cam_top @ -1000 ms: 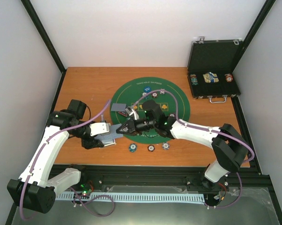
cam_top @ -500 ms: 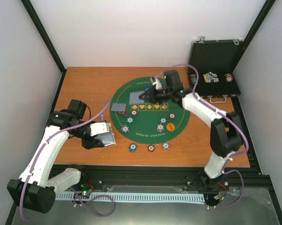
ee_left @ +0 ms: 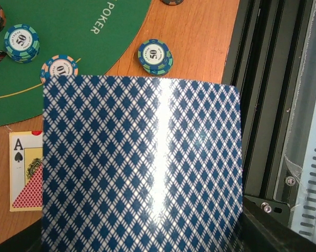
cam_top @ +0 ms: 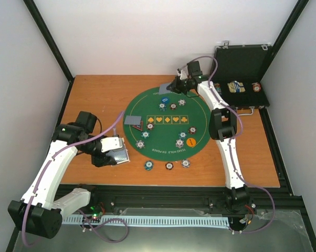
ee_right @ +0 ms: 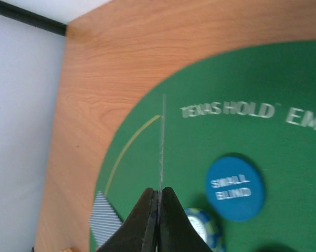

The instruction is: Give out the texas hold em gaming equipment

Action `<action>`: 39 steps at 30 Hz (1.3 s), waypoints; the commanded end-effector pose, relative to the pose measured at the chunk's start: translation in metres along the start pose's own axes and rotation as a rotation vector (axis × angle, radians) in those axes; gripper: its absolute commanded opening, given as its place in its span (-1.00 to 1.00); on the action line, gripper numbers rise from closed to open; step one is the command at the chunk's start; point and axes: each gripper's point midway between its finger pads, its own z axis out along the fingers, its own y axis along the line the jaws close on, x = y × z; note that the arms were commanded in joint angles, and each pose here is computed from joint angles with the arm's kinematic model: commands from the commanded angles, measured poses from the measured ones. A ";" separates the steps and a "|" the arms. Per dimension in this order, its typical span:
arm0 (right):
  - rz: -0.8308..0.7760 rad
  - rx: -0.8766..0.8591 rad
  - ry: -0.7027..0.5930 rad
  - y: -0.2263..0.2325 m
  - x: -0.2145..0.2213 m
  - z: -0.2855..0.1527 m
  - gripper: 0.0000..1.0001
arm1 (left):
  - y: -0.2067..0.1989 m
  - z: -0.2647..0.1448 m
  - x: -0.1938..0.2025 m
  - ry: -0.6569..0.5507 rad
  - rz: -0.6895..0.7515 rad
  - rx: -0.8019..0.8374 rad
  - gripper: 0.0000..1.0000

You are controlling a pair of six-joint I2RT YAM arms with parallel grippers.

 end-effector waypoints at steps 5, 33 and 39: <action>0.098 0.051 0.013 -0.047 0.006 0.021 -0.81 | -0.002 -0.008 -0.007 -0.024 0.002 -0.007 -0.64; -0.070 0.024 0.029 0.088 0.080 -0.088 0.29 | 0.000 -0.005 -0.002 -0.011 -0.034 -0.028 -0.66; -0.018 -0.214 0.143 0.149 0.206 -0.088 0.34 | -0.002 -0.009 -0.005 -0.018 -0.051 -0.014 -0.67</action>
